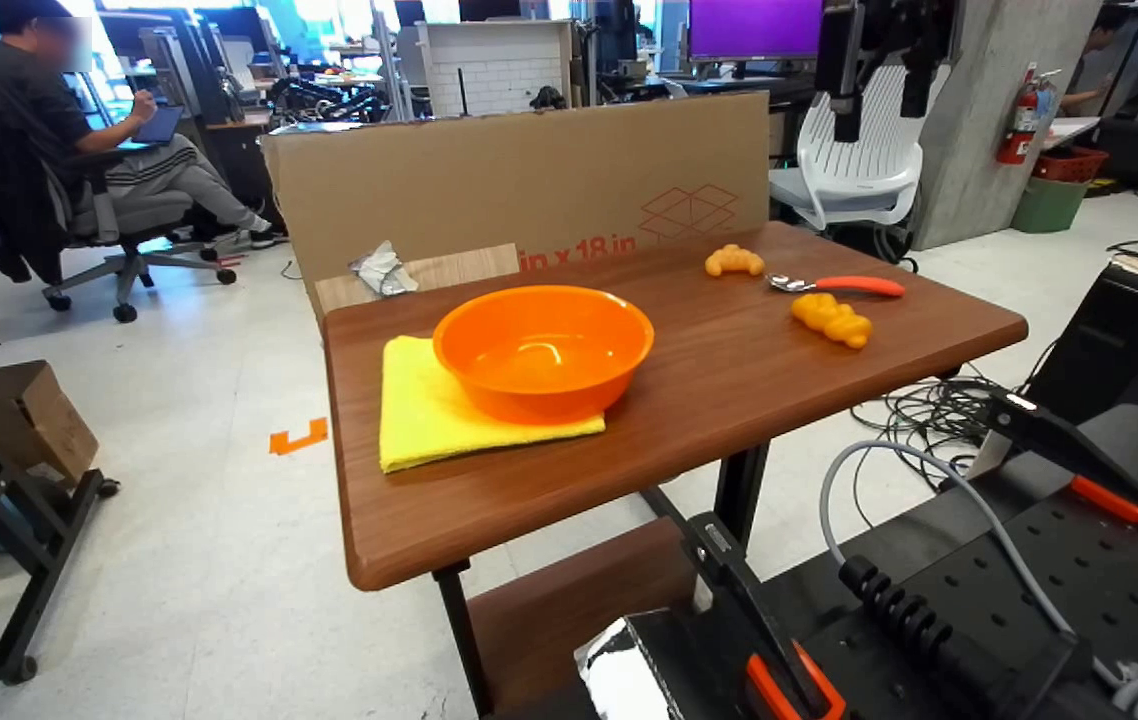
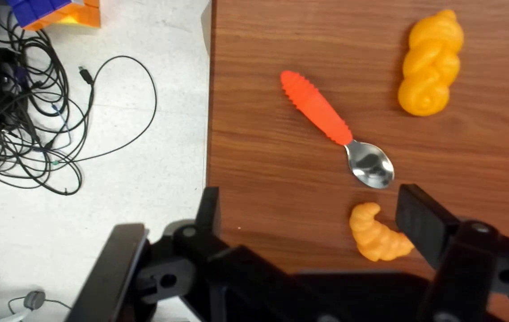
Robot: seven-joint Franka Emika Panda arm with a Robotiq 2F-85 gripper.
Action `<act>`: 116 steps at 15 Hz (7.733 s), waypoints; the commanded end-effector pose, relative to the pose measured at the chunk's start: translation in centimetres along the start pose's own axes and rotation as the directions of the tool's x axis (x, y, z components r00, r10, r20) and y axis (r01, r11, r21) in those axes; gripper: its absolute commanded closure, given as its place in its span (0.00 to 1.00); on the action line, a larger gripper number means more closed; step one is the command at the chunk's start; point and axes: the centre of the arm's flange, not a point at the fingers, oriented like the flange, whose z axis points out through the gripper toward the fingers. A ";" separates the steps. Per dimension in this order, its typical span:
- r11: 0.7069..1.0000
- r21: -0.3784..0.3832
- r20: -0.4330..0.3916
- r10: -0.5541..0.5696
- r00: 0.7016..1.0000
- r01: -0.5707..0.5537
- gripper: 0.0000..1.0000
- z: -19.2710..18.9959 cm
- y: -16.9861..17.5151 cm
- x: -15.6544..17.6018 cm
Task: Remove the plastic bread from the bowl then place the bowl on the yellow towel and move the spoon backwards.
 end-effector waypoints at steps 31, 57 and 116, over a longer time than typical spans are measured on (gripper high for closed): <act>0.627 0.116 0.303 -0.761 0.574 0.770 0.00 13.4 -2.3 0.6; 0.638 0.130 0.325 -0.750 0.576 0.759 0.94 13.2 -4.2 2.8; 0.699 0.091 0.431 -0.670 0.605 0.709 0.43 10.3 -19.2 17.0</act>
